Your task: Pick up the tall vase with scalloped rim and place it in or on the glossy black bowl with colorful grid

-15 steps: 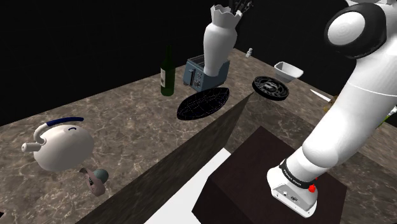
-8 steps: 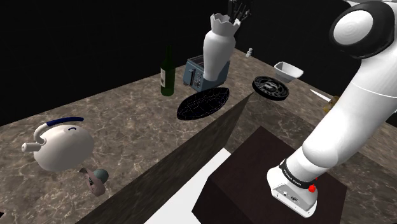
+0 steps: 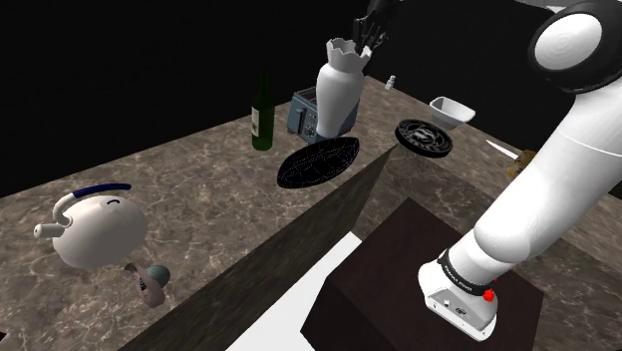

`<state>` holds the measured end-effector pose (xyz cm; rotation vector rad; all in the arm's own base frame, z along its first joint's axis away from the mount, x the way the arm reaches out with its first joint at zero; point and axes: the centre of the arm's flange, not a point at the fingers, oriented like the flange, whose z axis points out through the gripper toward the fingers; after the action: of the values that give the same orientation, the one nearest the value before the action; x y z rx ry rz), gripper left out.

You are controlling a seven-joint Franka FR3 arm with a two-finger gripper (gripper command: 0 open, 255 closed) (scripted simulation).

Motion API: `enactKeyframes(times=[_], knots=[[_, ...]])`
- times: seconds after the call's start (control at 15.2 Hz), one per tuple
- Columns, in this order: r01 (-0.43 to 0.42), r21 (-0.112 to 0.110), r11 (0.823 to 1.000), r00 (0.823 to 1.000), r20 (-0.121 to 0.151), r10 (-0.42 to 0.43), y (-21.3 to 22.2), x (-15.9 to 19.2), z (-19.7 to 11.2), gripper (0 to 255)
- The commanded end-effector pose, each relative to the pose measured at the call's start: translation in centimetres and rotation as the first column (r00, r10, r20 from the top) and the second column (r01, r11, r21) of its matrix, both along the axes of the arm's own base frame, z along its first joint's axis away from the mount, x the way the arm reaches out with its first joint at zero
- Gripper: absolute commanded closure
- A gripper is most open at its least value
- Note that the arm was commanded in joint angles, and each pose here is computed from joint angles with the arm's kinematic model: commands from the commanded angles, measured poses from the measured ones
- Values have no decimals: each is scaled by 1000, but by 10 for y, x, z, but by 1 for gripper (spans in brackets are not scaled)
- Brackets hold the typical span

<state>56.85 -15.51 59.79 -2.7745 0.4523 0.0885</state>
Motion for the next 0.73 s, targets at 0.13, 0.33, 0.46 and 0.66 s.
enactKeyframes(times=[0.13, 0.33, 0.46, 0.66], knots=[[0, 0, 1000, 1000, 2, 0, 1, 0, -20, 255], [0, 0, 1000, 1000, 2, 0, 1, 0, -36, 255], [0, 0, 1000, 1000, 2, 0, 1, 0, -46, 255], [0, 0, 1000, 1000, 2, 0, 1, 0, -62, 255]])
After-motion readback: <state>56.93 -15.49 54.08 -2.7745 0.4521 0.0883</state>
